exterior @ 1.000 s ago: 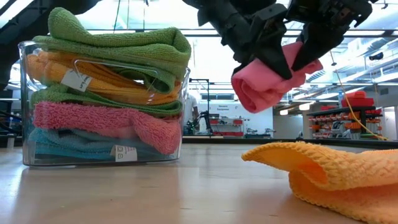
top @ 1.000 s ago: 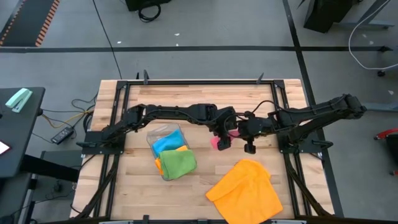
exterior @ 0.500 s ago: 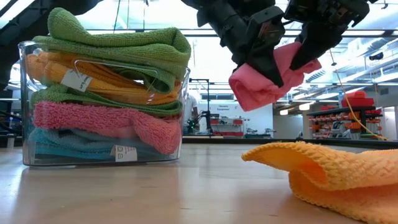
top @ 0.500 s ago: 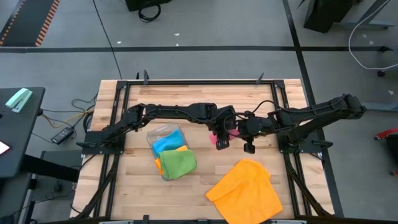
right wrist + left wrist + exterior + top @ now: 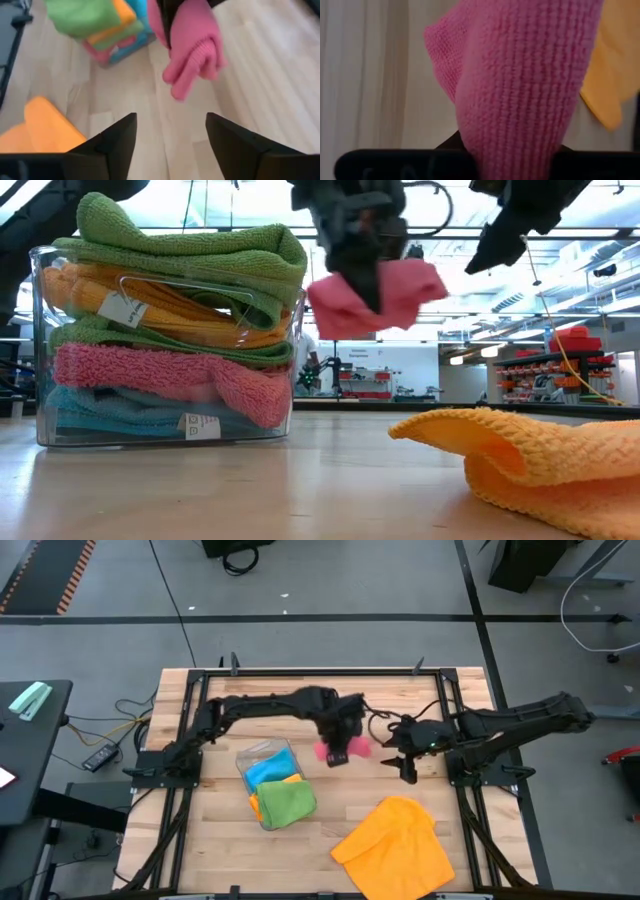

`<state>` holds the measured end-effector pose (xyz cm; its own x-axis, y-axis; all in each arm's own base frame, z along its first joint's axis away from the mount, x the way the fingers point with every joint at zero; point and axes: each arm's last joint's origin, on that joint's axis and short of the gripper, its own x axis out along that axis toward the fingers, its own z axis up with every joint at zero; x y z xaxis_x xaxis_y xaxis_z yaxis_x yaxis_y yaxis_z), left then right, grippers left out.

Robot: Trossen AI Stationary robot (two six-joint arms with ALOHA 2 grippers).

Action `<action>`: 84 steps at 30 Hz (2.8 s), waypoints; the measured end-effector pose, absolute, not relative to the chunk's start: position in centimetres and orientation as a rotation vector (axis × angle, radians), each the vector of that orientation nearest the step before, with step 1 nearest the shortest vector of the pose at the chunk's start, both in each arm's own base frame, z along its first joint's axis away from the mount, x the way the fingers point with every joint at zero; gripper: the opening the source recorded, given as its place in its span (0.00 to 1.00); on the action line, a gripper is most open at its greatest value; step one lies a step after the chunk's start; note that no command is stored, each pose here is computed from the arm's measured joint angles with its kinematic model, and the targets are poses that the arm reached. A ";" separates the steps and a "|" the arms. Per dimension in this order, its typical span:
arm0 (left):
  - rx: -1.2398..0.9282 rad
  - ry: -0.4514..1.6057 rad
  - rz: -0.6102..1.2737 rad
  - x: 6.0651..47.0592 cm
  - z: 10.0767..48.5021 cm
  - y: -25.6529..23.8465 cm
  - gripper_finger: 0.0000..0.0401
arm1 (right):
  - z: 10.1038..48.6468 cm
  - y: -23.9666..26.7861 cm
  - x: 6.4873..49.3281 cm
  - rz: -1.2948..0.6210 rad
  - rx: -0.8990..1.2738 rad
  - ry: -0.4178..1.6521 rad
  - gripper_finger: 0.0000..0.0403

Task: Fold microfiber towels
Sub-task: Put the pink towel into the transparent bin

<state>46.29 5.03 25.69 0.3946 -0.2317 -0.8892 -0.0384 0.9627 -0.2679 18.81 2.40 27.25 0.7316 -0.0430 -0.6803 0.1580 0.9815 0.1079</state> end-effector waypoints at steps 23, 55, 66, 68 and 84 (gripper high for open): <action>-0.529 1.239 -0.091 31.1 28.6 6.8 0.08 | 27.7 2.0 18.4 -0.239 0.140 0.695 0.63; -0.858 1.297 -0.017 25.0 18.5 4.6 0.11 | 27.9 1.7 18.6 -0.279 0.178 0.653 0.63; -0.873 1.320 0.072 25.9 18.1 4.8 0.33 | 27.9 1.7 18.6 -0.281 0.183 0.652 0.63; -0.856 1.302 0.078 26.1 18.5 4.9 0.38 | 27.9 1.7 18.6 -0.281 0.183 0.652 0.63; -0.714 1.330 0.117 26.9 22.4 5.4 0.53 | 27.9 1.7 18.6 -0.279 0.178 0.653 0.63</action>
<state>26.85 5.40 22.40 0.2662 -0.3140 -0.9114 -0.4681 0.7844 -0.4069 18.64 1.70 27.88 0.7592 -0.1993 -0.6196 0.3101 0.9477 0.0752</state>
